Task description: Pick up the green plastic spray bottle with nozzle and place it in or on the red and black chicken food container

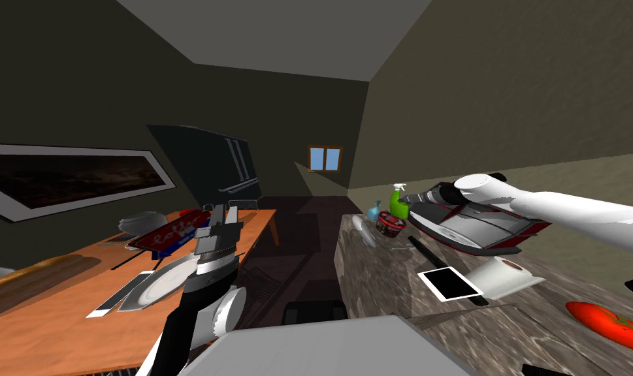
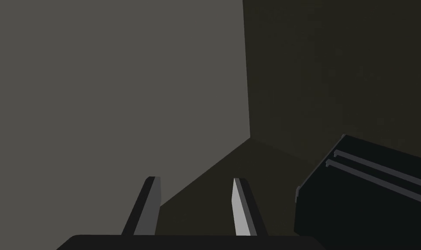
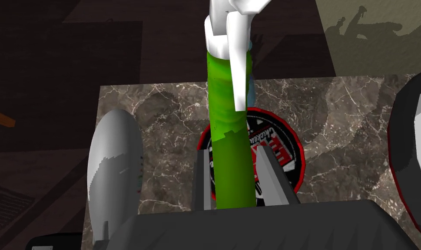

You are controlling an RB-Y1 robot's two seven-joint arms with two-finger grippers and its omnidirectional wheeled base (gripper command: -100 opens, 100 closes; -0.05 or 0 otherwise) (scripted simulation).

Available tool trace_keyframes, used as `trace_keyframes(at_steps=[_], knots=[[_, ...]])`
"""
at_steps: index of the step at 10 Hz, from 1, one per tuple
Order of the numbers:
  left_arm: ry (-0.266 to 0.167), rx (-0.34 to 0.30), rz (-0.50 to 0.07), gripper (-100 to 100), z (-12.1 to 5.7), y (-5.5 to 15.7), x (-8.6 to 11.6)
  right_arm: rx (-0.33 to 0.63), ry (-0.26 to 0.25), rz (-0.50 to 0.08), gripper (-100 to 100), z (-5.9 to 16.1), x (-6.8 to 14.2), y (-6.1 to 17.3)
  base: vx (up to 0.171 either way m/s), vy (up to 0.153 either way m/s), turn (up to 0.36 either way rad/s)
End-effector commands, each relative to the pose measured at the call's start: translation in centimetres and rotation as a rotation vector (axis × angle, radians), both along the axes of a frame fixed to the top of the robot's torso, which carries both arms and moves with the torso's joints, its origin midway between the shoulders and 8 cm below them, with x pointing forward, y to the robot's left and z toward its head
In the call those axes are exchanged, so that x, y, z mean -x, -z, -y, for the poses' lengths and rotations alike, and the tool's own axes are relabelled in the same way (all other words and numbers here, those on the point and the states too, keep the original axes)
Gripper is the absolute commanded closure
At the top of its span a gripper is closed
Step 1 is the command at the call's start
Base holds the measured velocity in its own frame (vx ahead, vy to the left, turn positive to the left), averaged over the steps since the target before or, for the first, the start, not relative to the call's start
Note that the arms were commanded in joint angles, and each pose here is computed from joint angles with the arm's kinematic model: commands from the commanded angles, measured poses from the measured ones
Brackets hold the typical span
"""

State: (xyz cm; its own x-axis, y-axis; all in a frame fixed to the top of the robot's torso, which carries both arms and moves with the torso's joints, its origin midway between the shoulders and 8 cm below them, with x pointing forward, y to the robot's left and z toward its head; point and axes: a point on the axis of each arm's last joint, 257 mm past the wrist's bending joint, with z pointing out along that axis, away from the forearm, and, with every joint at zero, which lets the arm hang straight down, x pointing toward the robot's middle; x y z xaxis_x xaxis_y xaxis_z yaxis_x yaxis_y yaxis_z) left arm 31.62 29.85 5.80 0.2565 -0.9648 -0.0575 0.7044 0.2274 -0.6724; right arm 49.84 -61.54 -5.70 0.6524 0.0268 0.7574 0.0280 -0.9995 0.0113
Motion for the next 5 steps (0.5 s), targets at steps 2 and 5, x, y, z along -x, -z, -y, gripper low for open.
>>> trace_keyframes(at_steps=[2,5], knots=[[0.0,0.0,0.0,0,0.0,0.0,0.0,0.002,-0.007,0.013,100,0.13,-0.37,-1.08,0.081,-0.073,0.034],[0.0,0.0,0.0,0,0.0,0.0,0.0,0.001,-0.008,0.013,-100,0.06,-0.36,-1.08,0.013,-0.013,0.006]])
